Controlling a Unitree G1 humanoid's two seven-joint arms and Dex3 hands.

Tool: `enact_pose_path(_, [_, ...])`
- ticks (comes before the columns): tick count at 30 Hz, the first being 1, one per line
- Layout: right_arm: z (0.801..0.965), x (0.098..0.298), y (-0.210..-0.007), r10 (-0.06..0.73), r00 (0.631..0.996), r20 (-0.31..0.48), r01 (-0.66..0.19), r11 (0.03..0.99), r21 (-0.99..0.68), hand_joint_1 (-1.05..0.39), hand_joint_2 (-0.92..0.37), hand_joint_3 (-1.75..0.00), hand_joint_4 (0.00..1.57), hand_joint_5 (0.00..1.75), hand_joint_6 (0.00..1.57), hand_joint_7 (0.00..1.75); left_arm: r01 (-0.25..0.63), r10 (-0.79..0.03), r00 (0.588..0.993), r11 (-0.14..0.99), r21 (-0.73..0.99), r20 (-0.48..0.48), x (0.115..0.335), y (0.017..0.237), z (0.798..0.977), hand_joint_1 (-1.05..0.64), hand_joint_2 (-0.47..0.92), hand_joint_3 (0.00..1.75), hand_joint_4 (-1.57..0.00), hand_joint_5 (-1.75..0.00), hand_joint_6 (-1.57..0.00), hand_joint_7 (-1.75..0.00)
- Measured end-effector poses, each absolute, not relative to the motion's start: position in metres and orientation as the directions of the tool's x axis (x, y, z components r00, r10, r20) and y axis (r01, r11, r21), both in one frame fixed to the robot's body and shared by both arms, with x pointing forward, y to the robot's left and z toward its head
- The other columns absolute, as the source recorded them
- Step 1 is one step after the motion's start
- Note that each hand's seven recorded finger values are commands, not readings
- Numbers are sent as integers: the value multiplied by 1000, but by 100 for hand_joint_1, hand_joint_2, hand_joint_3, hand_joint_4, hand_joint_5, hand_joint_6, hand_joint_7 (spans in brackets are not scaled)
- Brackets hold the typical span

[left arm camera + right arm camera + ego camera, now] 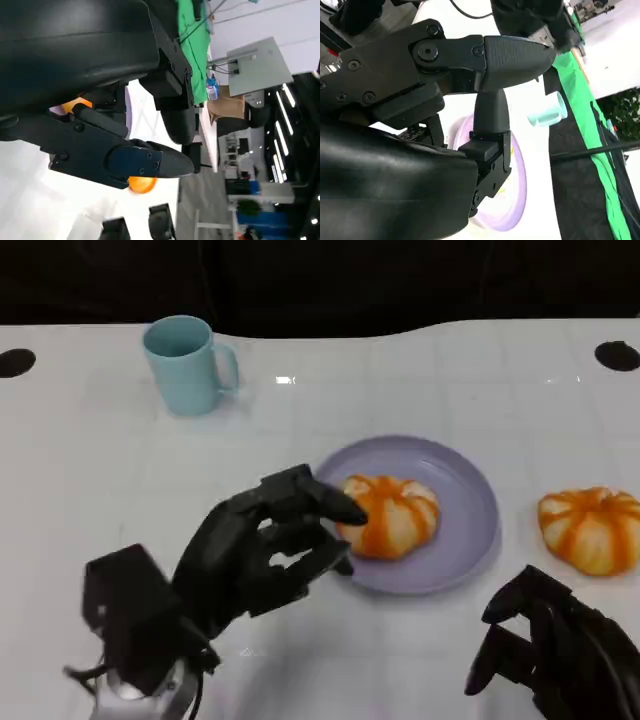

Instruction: Grasp the bread from the table and place it into the plate.

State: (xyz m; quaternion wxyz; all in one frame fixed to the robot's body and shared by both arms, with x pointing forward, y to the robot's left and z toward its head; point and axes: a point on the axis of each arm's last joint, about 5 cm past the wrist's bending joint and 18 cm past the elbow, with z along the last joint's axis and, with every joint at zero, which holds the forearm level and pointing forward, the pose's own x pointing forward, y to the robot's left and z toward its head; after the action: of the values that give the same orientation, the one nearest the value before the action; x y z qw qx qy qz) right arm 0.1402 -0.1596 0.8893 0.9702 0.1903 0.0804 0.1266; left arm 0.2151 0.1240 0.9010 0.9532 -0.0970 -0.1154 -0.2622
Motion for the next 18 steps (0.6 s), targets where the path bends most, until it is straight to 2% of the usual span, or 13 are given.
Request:
enact_pose_path(6, [889, 139, -160, 274, 954, -119, -209, 896, 392, -52, -92, -48, 64, 175, 42, 171, 553, -494, 830, 791, -262, 259, 204, 133, 900, -61, 92, 36, -67, -169, -63, -140])
enact_pose_path(9, [889, 138, -160, 274, 954, -123, -207, 896, 392, -52, -92, -48, 63, 175, 42, 170, 540, -486, 840, 789, -293, 241, 196, 136, 898, -63, 92, 36, -71, -174, -59, -156])
enact_pose_path(18, [889, 138, -160, 273, 954, -123, -206, 897, 390, -52, -92, -49, 63, 175, 42, 170, 478, -437, 877, 764, -432, 198, 177, 141, 885, -56, 92, 38, -73, -175, -51, -174])
